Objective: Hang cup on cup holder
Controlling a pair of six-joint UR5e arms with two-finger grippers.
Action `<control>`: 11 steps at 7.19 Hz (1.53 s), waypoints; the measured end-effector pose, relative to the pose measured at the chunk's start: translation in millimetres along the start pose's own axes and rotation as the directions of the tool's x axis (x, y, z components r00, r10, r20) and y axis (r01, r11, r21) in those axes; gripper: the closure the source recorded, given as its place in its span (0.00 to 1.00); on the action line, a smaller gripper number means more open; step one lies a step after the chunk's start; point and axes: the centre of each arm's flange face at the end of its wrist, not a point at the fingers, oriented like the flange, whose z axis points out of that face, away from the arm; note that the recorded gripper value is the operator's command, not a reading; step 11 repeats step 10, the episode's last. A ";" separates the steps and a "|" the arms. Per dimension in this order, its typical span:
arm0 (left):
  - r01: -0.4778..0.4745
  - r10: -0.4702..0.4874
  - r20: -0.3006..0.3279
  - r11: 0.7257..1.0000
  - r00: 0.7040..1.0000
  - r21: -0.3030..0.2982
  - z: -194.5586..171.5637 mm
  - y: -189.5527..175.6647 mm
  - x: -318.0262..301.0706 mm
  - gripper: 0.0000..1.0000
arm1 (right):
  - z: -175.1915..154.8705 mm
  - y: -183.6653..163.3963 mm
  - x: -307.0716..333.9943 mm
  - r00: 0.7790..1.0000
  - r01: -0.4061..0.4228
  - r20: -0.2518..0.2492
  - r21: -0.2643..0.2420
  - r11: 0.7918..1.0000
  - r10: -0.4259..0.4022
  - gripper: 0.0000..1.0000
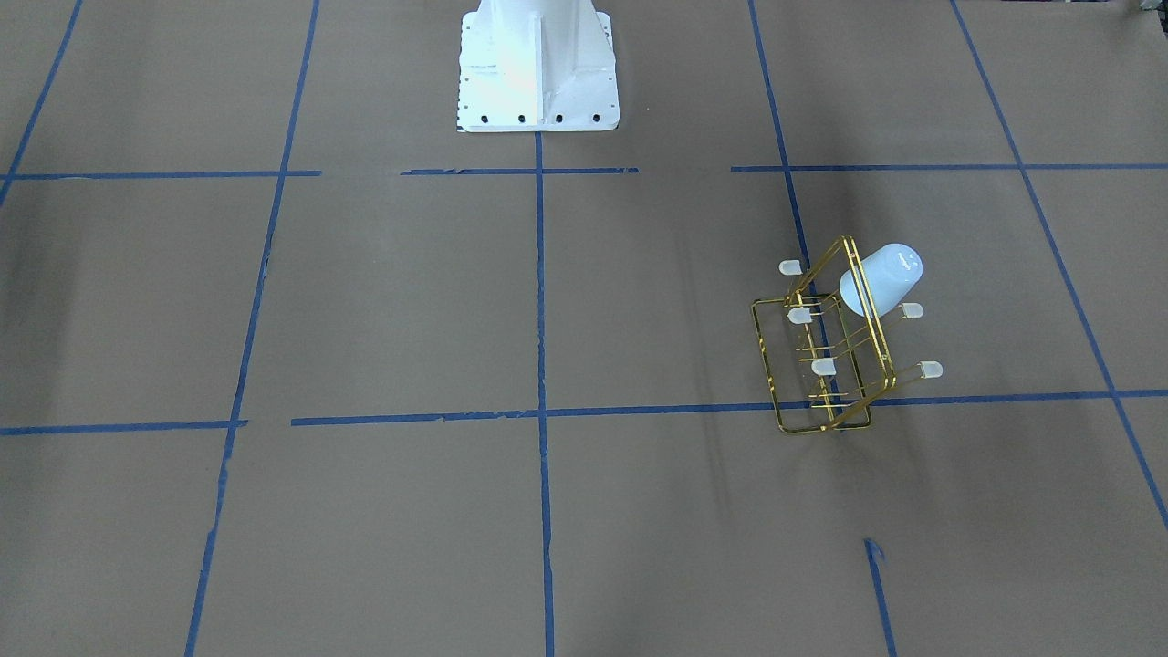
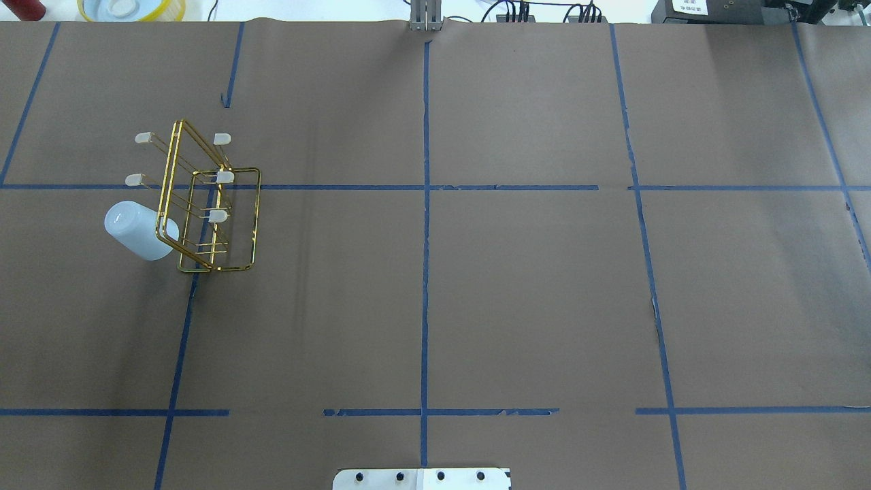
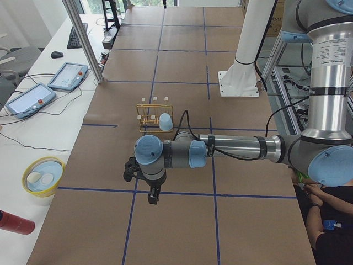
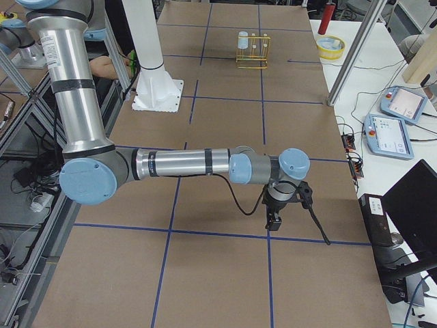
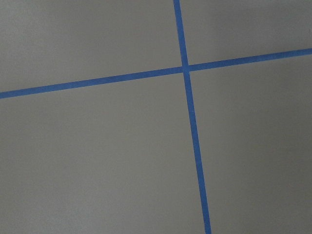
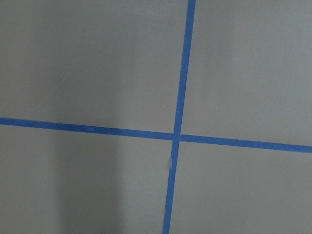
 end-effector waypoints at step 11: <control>-0.045 0.044 0.009 0.998 0.999 0.040 -12.5 -15.3 11.2 0.00 | -0.2 0.1 0.3 1.000 -0.001 0.000 0.000 1.000 0.001 0.00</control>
